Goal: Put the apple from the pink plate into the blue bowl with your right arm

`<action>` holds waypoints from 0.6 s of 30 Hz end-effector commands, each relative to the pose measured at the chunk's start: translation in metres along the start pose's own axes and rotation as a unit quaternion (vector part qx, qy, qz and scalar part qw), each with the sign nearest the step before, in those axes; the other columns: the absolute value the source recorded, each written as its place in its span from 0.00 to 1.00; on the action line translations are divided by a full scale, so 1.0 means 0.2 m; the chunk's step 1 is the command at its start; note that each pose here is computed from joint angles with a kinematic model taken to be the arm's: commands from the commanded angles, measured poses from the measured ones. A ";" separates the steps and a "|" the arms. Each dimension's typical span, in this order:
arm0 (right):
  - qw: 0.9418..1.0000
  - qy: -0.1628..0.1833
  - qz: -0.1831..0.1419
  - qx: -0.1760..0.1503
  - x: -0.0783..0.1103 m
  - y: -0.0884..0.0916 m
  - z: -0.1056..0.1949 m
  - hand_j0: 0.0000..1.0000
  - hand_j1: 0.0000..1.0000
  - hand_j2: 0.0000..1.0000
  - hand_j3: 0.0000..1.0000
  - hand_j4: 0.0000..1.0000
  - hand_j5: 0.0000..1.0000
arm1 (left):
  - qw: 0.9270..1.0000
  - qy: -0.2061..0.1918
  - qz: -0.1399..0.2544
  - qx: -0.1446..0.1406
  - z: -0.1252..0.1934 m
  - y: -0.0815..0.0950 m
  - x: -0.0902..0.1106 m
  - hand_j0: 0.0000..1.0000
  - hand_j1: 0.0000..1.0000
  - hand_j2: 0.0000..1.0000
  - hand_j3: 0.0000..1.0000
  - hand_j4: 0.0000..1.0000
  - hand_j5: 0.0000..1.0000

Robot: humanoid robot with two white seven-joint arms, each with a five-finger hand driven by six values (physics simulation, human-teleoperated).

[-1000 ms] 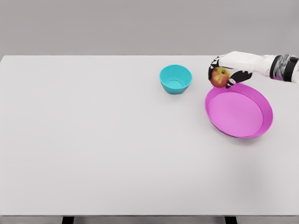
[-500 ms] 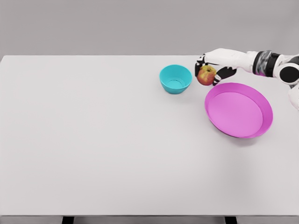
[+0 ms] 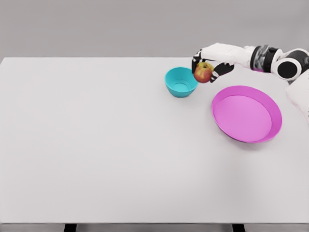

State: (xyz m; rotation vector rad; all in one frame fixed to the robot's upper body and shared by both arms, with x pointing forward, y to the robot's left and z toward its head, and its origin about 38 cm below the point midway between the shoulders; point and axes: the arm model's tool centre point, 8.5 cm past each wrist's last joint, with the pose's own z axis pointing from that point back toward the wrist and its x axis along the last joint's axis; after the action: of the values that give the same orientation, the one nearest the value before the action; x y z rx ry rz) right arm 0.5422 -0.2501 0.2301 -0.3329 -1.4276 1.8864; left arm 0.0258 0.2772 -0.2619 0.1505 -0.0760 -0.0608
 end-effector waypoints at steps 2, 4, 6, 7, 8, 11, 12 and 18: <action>1.000 -0.001 -0.008 0.003 0.01 0.02 -0.04 0.46 0.46 0.46 0.46 0.46 0.46 | 1.000 0.000 0.000 0.000 0.00 0.00 0.00 1.00 1.00 1.00 1.00 1.00 1.00; 1.000 -0.002 -0.008 0.003 0.01 0.01 -0.05 0.46 0.46 0.46 0.46 0.46 0.46 | 1.000 0.000 0.000 0.000 0.00 0.00 0.00 1.00 1.00 1.00 1.00 1.00 1.00; 1.000 -0.006 -0.007 -0.001 0.04 -0.01 -0.08 0.46 0.46 0.46 0.46 0.46 0.46 | 1.000 0.000 0.000 0.000 0.00 0.00 0.00 1.00 1.00 1.00 1.00 1.00 1.00; 1.000 -0.008 -0.007 -0.001 0.04 -0.01 -0.08 0.46 0.46 0.46 0.46 0.46 0.46 | 1.000 0.000 0.000 0.000 0.00 0.00 0.00 1.00 1.00 1.00 1.00 1.00 1.00; 1.000 -0.005 -0.009 -0.001 0.04 -0.01 -0.08 0.46 0.46 0.46 0.46 0.46 0.46 | 1.000 0.000 0.000 0.000 0.00 0.00 0.00 1.00 1.00 1.00 1.00 1.00 1.00; 1.000 -0.012 -0.006 -0.002 0.07 -0.03 -0.12 0.46 0.46 0.46 0.46 0.46 0.46 | 1.000 0.000 0.000 0.000 0.00 0.00 0.00 1.00 1.00 1.00 1.00 1.00 1.00; 1.000 -0.009 -0.008 0.000 0.07 -0.03 -0.13 0.46 0.46 0.46 0.46 0.46 0.46 | 1.000 0.000 0.000 0.000 0.00 0.00 0.00 1.00 1.00 1.00 1.00 1.00 1.00; 1.000 -0.009 -0.003 0.005 0.09 -0.05 -0.19 0.47 0.47 0.47 0.47 0.47 0.47 | 1.000 0.000 0.000 0.000 0.00 0.00 0.00 1.00 1.00 1.00 1.00 1.00 1.00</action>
State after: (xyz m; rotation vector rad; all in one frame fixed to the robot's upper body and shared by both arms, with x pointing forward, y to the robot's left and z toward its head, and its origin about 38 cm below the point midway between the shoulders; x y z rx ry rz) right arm 0.5550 -0.2106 0.2325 -0.3128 -1.4311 1.9023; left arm 0.0258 0.2773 -0.2619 0.1509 -0.0762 -0.0607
